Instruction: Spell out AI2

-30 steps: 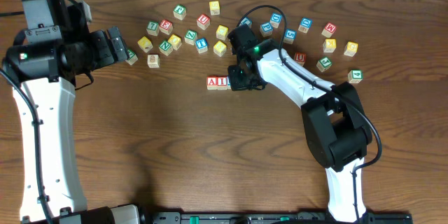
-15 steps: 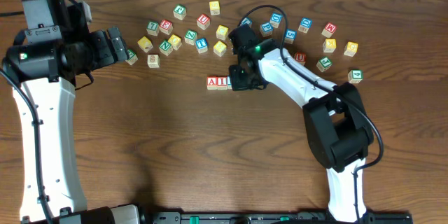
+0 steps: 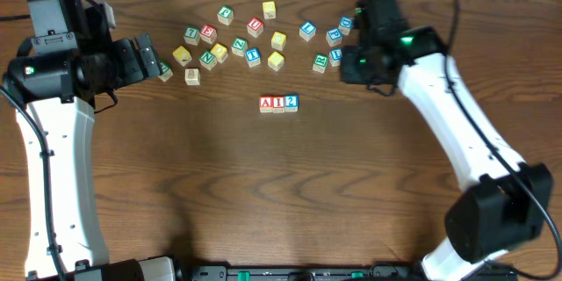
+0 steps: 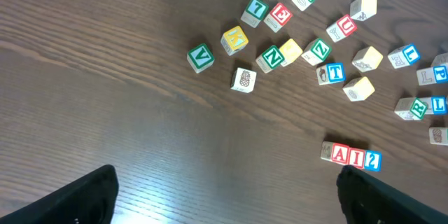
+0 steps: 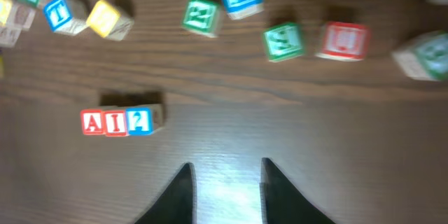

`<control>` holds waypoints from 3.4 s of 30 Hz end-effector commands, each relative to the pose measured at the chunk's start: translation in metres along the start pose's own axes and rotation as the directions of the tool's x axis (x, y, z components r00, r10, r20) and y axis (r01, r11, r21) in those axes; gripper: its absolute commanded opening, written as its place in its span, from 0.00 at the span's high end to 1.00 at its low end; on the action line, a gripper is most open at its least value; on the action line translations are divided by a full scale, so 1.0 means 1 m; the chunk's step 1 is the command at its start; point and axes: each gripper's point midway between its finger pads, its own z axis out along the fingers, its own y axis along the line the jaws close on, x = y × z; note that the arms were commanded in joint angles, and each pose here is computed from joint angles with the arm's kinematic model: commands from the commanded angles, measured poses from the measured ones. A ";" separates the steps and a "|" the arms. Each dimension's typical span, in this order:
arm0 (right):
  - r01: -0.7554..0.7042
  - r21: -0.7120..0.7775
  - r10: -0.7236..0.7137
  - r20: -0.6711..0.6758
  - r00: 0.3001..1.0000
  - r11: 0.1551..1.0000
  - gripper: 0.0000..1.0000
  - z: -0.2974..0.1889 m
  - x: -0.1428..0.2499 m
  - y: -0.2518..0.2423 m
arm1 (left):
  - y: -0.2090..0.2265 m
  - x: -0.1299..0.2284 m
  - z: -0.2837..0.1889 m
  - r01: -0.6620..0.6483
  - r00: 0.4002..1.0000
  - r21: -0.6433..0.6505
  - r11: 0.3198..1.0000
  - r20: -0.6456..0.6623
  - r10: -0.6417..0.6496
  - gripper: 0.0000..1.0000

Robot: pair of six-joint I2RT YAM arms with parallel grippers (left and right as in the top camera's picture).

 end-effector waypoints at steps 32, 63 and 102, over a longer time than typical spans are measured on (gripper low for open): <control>-0.075 0.129 0.050 0.193 0.980 0.989 0.01 -0.097 -0.011 -0.057 | 0.001 -0.001 0.002 0.004 1.000 -0.004 1.000 -0.003 -0.004 0.02; -0.023 0.058 -0.035 0.822 0.569 0.998 0.01 -0.141 0.058 -0.119 | 0.001 -0.001 0.002 0.004 1.000 -0.004 1.000 -0.003 -0.004 0.02; -0.003 0.041 -0.035 0.896 0.442 0.999 0.01 -0.080 0.141 -0.142 | 0.001 -0.001 0.002 0.004 1.000 -0.004 1.000 -0.003 -0.004 0.03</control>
